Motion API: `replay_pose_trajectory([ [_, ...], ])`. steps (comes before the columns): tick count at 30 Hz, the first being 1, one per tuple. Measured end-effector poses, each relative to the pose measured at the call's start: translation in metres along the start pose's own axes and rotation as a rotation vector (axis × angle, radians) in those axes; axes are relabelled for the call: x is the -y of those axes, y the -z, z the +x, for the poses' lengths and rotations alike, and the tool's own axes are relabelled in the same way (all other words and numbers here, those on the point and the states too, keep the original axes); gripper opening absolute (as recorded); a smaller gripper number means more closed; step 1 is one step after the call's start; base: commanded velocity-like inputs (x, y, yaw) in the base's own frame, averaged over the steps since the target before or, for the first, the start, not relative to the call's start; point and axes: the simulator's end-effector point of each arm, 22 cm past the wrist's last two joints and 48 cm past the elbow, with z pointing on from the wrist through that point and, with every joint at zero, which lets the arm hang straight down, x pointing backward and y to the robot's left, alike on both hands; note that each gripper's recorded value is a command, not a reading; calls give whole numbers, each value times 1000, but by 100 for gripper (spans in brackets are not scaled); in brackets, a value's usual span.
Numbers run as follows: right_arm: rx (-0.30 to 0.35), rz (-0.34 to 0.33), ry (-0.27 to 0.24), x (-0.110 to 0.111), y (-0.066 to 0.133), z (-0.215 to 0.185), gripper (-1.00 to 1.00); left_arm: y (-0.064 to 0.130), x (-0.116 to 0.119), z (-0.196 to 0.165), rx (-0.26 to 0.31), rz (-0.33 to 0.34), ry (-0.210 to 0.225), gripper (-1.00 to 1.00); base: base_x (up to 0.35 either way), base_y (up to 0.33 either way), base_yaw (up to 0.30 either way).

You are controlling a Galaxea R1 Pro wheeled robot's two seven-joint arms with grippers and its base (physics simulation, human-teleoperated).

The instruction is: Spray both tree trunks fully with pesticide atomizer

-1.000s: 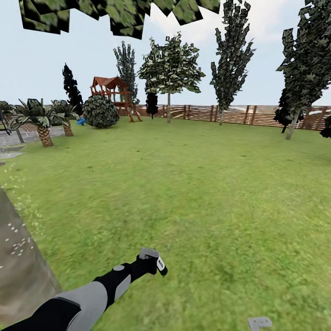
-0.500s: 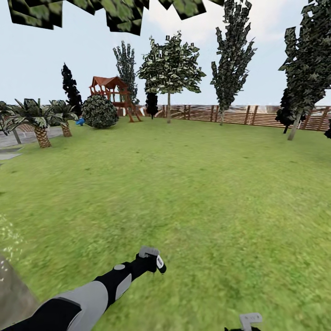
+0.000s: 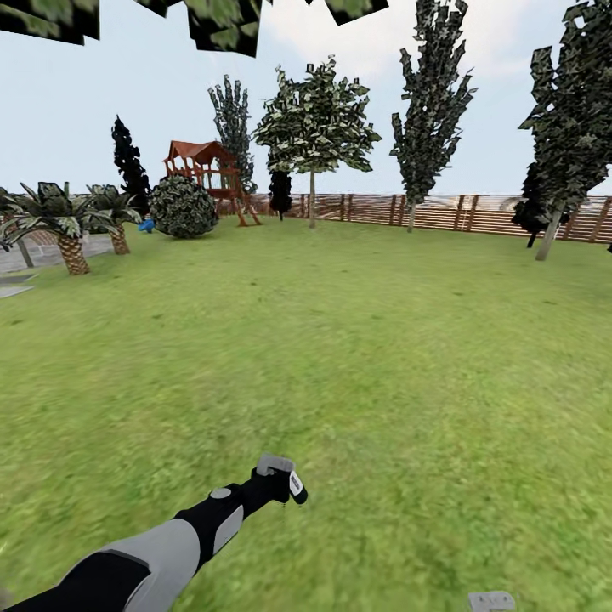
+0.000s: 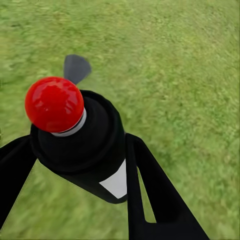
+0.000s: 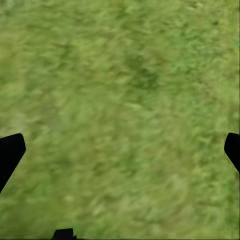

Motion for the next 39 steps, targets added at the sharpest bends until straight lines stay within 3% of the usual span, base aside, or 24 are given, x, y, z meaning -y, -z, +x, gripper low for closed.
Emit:
replay_pose_trajectory([
  [3, 3, 86, 4, 22, 1, -1, 100, 0, 0, 0, 0, 0, 0, -100, 350, 0, 0],
  [7, 52, 103, 6, 28, 1, -11, 100, 0, 0, 0, 0, 1, 0, -100, 350, 0, 0],
  [9, 59, 74, 12, 22, 1, -13, 100, 0, 1, 0, 0, 1, 0, -100, 350, 0, 0],
  [12, 61, -54, 28, 1, 1, -13, 100, 0, 1, 0, 0, 1, 0, -100, 350, 0, 0],
  [15, 61, -106, 34, -5, 1, -12, 100, 0, 1, 0, 0, 1, 0, -100, 350, 0, 0],
  [17, 60, -113, 35, -2, 2, -12, 100, 0, 1, 0, 0, 1, 0, -100, 350, 0, 0],
  [19, 56, -111, 40, 15, 2, -10, 100, 0, 1, 0, 0, 1, 0, -100, 350, 0, 0],
  [24, 48, -182, 52, 39, 7, -8, 100, 0, 1, 0, 0, 1, 0, -100, 350, 0, 0],
  [39, 49, -197, 54, 40, 8, -8, 100, 0, 1, 0, 0, 1, 0, -100, 350, 0, 0],
])
